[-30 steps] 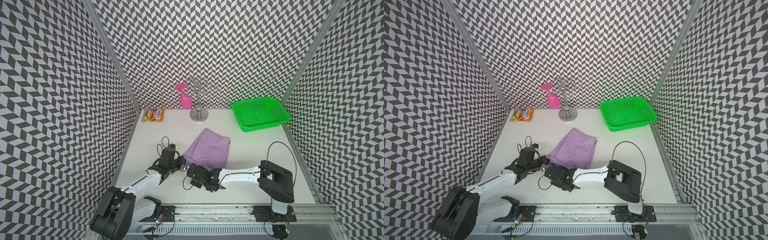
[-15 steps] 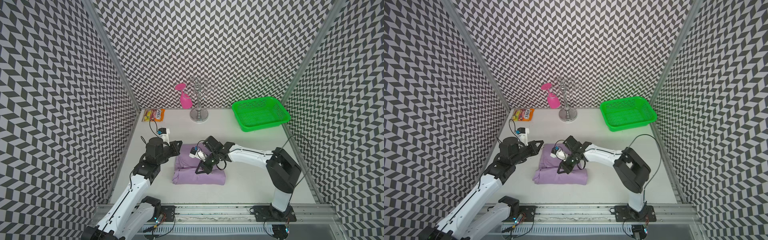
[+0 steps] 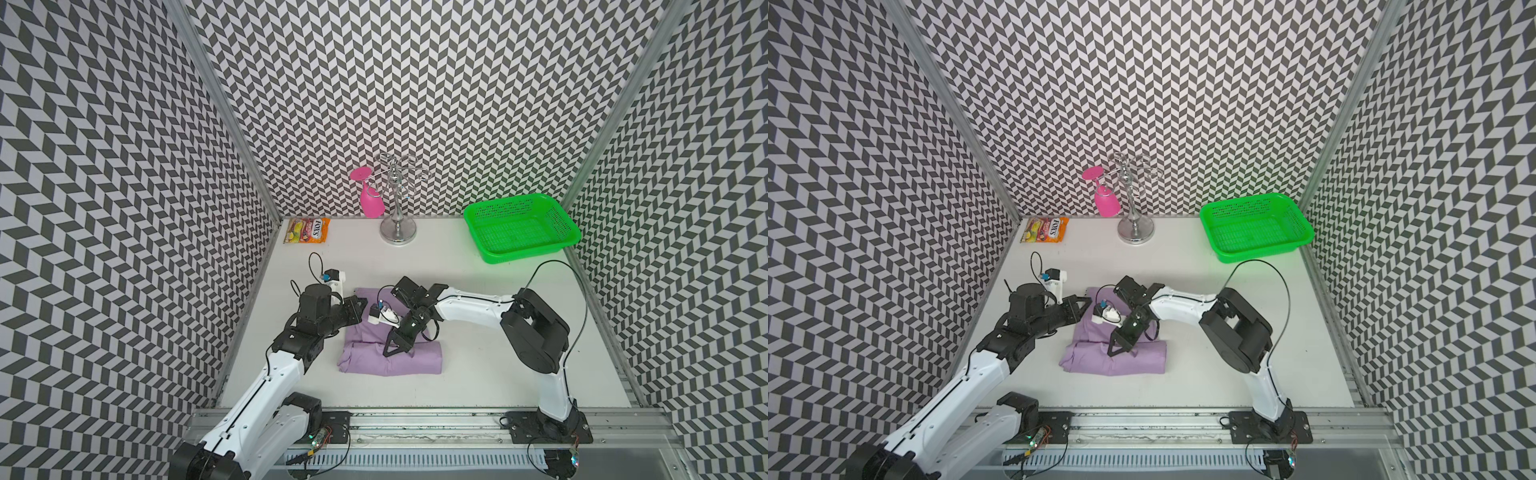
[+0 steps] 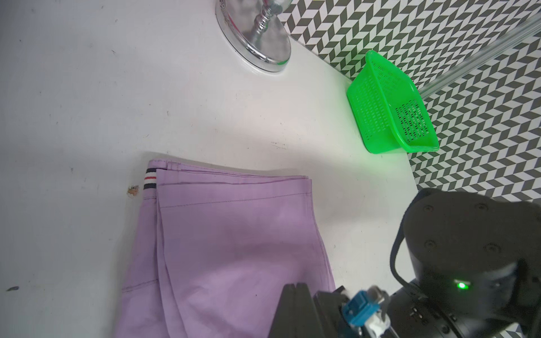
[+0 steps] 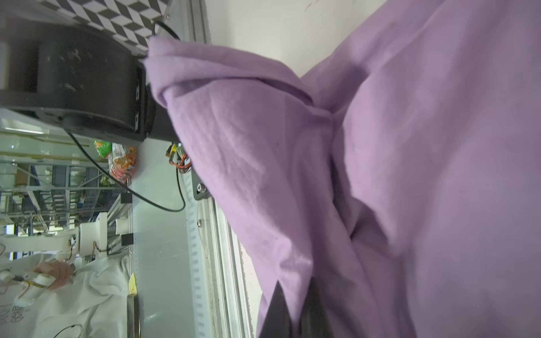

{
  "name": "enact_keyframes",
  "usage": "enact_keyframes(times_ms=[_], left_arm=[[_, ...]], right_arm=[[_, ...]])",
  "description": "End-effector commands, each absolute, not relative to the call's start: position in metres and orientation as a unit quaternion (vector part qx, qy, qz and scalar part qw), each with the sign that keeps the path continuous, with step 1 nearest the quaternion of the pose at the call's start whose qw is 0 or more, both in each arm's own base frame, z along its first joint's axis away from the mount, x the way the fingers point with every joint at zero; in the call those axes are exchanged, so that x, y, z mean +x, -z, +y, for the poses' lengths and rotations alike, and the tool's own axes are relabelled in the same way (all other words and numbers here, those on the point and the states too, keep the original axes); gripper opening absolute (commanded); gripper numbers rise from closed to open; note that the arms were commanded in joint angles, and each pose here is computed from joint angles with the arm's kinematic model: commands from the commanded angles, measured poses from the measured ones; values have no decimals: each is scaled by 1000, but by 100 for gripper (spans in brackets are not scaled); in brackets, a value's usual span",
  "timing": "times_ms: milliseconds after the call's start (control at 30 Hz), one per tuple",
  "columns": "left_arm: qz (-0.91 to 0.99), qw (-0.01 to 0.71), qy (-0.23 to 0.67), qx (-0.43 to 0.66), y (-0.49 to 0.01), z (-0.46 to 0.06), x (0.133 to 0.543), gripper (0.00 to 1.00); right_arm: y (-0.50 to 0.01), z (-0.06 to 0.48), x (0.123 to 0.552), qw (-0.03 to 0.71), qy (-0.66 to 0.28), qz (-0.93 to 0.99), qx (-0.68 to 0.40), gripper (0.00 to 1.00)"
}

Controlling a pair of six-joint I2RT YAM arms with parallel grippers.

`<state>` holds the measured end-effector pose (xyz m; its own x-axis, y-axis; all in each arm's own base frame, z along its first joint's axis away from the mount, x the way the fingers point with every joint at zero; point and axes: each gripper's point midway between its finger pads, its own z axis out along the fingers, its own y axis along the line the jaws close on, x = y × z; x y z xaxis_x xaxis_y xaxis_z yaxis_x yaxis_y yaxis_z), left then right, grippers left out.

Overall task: Roll up the long pants
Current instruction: Roll the long pant at the center of the board.

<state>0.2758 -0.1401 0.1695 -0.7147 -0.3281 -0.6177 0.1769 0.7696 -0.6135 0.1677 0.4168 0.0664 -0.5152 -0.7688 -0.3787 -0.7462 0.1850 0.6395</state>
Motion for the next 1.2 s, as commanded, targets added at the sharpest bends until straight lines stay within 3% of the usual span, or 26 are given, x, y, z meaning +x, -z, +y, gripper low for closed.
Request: enact_keyframes(times_ms=[0, 200, 333, 800, 1000, 1167], left_arm=[[849, 384, 363, -22, -182, -148, 275, 0], [844, 322, 427, -39, -150, -167, 249, 0], [850, 314, 421, -43, -133, -176, 234, 0], [829, 388, 403, -10, -184, -184, 271, 0], [876, 341, 336, -57, -104, -169, 283, 0], [876, 359, 306, -99, -98, -146, 295, 0]], right_arm=[[-46, 408, 158, 49, 391, -773, 497, 0], [-7, 409, 187, 42, 364, -800, 475, 0], [-7, 417, 208, 36, 365, -804, 469, 0], [-23, 424, 248, 42, 434, -790, 431, 0], [-28, 421, 254, 44, 448, -789, 417, 1], [-36, 416, 263, 35, 465, -792, 394, 3]])
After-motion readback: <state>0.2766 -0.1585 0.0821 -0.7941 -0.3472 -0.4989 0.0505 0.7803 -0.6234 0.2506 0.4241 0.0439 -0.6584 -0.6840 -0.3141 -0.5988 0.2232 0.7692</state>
